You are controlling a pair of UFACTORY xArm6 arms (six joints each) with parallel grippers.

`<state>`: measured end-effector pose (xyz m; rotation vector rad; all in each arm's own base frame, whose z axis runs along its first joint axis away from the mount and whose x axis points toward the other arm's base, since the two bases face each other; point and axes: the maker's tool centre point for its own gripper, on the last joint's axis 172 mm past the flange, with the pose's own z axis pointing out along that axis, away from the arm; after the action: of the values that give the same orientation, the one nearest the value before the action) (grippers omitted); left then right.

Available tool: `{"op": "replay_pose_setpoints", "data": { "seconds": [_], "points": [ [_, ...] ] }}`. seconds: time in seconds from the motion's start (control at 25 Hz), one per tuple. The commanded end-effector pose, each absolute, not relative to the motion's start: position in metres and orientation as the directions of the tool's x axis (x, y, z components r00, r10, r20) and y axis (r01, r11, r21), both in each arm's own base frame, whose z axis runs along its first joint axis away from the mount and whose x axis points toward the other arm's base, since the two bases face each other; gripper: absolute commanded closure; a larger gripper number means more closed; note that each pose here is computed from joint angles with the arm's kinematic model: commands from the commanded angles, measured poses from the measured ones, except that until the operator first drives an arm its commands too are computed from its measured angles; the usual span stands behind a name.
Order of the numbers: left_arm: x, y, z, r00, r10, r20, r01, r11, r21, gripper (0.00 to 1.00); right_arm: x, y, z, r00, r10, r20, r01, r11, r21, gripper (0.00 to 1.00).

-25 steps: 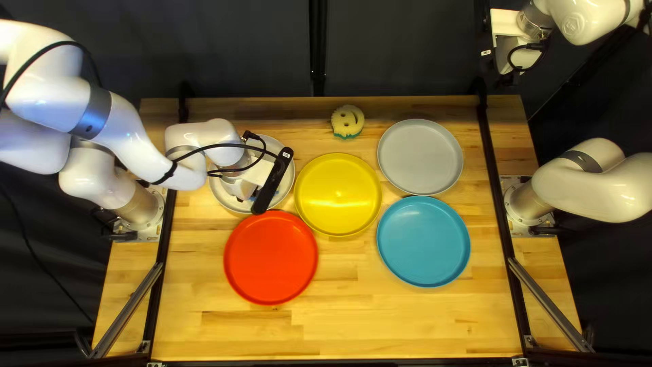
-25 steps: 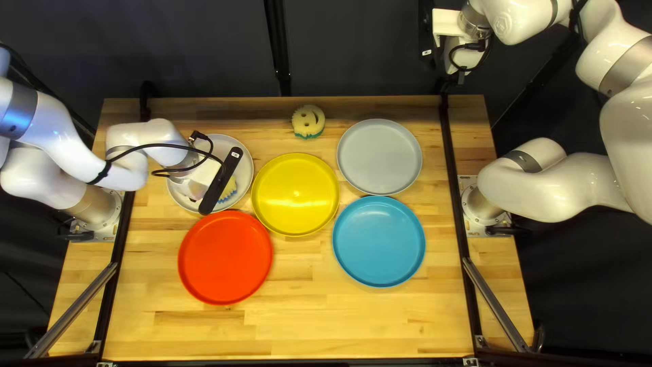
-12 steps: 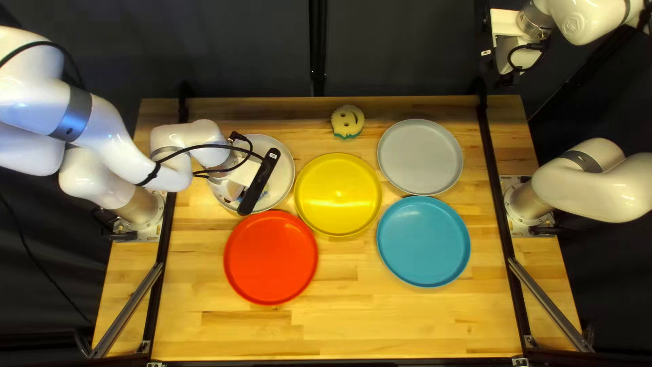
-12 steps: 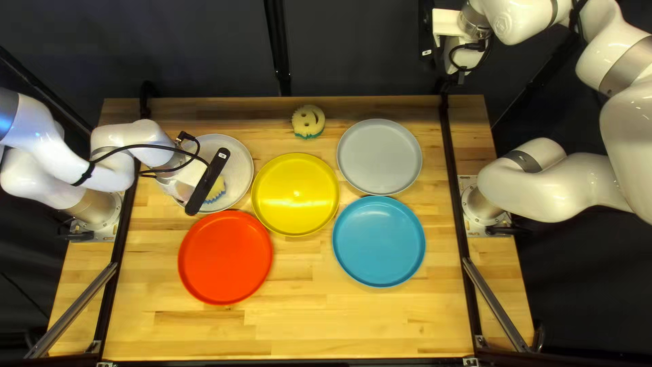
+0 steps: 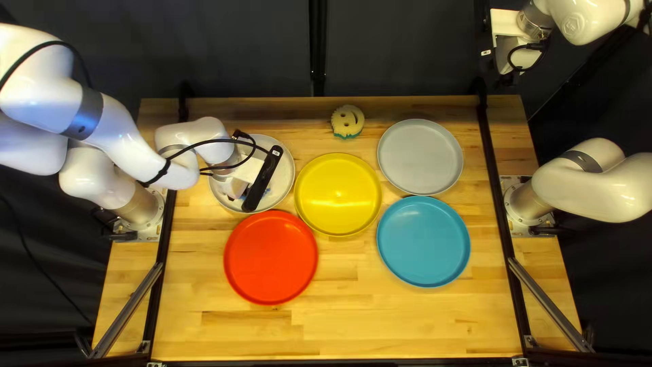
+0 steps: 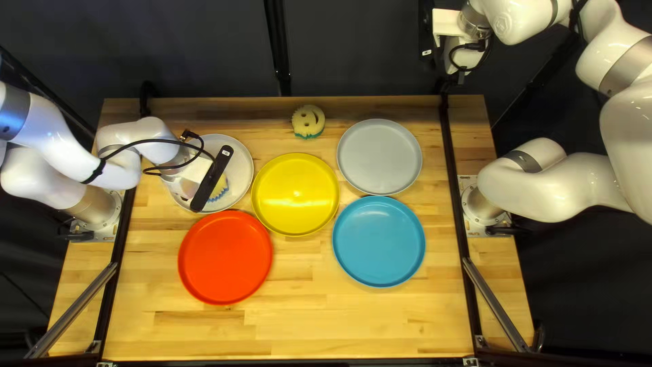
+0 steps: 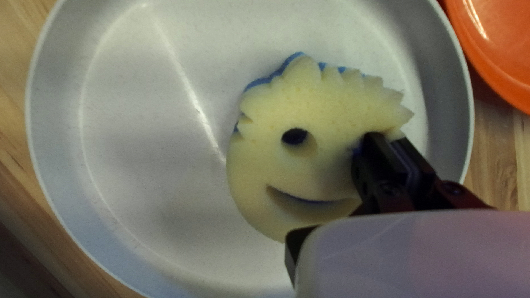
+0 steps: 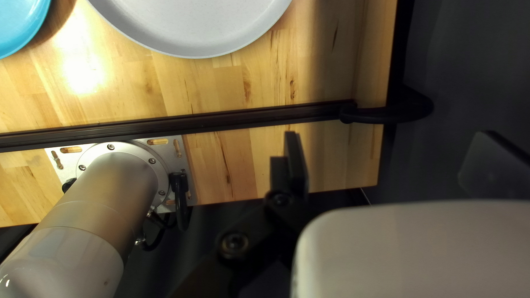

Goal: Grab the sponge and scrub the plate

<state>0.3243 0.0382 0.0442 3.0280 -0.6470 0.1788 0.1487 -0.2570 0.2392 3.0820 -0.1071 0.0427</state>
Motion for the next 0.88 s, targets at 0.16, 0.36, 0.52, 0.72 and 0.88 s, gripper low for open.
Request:
{"op": "replay_pose_setpoints", "data": {
  "seconds": [0.16, 0.36, 0.52, 0.72, 0.88],
  "points": [
    [0.313, 0.042, 0.041, 0.904, -0.41, 0.119, -0.414, -0.91, 0.014, 1.0, 0.149, -0.257, 0.239, 0.997, -0.069, 0.03, -0.07, -0.996, 0.056, 0.0],
    [0.277, 0.046, 0.04, 0.918, -0.382, 0.11, -0.387, -0.922, 0.028, 1.0, 0.149, -0.257, 0.239, 0.997, -0.069, 0.03, -0.07, -0.996, 0.056, 0.0],
    [0.255, 0.05, 0.041, 0.929, -0.356, 0.103, -0.361, -0.932, 0.038, 1.0, 0.149, -0.257, 0.239, 0.997, -0.069, 0.03, -0.07, -0.996, 0.056, 0.0],
    [0.244, 0.053, 0.038, 0.938, -0.332, 0.101, -0.338, -0.94, 0.048, 1.0, 0.149, -0.257, 0.239, 0.997, -0.069, 0.03, -0.07, -0.996, 0.056, 0.0],
    [0.263, 0.055, 0.033, 0.936, -0.335, 0.106, -0.342, -0.938, 0.052, 1.0, 0.149, -0.257, 0.239, 0.997, -0.069, 0.03, -0.07, -0.996, 0.056, 0.0]
  ]
}}
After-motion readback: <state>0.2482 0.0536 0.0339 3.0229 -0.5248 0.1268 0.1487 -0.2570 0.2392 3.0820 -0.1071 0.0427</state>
